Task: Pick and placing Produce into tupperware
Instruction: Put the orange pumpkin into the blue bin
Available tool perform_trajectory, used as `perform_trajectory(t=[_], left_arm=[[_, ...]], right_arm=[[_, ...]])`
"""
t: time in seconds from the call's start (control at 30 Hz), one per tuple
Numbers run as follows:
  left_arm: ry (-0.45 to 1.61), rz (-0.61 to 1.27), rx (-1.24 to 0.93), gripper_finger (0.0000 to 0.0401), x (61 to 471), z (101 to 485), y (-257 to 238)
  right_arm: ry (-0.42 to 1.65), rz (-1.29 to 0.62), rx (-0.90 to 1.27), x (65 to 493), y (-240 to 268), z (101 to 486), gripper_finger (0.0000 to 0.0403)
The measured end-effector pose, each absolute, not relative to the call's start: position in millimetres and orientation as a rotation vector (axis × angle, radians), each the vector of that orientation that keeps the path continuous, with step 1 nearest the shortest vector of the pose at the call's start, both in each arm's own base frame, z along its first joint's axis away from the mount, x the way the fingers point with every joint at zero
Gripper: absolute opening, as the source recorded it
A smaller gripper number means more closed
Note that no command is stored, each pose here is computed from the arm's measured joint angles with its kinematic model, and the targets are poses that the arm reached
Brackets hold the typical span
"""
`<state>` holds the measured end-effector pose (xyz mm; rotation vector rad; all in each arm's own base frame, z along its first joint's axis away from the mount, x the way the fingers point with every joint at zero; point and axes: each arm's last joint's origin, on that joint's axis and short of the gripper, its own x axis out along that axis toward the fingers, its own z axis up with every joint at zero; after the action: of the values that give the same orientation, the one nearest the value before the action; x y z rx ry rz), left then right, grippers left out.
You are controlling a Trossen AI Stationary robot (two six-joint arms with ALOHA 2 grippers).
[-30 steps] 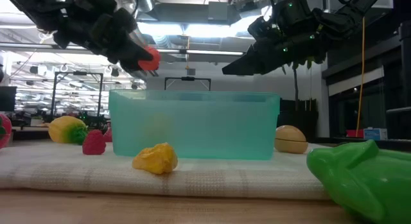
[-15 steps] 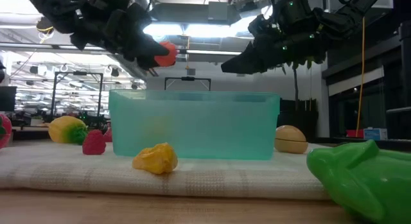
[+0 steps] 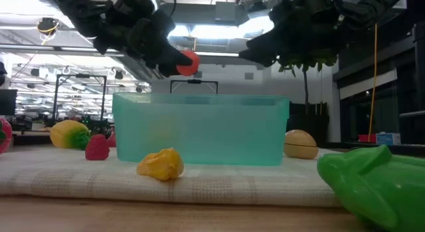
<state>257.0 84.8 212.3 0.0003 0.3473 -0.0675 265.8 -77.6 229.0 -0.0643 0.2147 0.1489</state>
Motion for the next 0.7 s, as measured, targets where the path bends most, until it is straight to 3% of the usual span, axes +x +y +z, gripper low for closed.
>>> perform_trajectory(t=[0.37, 0.7], left_arm=[[0.378, -0.083, 0.010, 0.0236, 286.4, 211.9, 86.6], [0.704, -0.068, 0.069, 0.0236, 316.1, 219.6, 70.4]], right_arm=[[0.024, 0.109, -0.129, 216.1, -66.5, 221.7, 0.0292], [0.040, 0.109, -0.140, 210.8, -64.9, 220.1, 0.0292]])
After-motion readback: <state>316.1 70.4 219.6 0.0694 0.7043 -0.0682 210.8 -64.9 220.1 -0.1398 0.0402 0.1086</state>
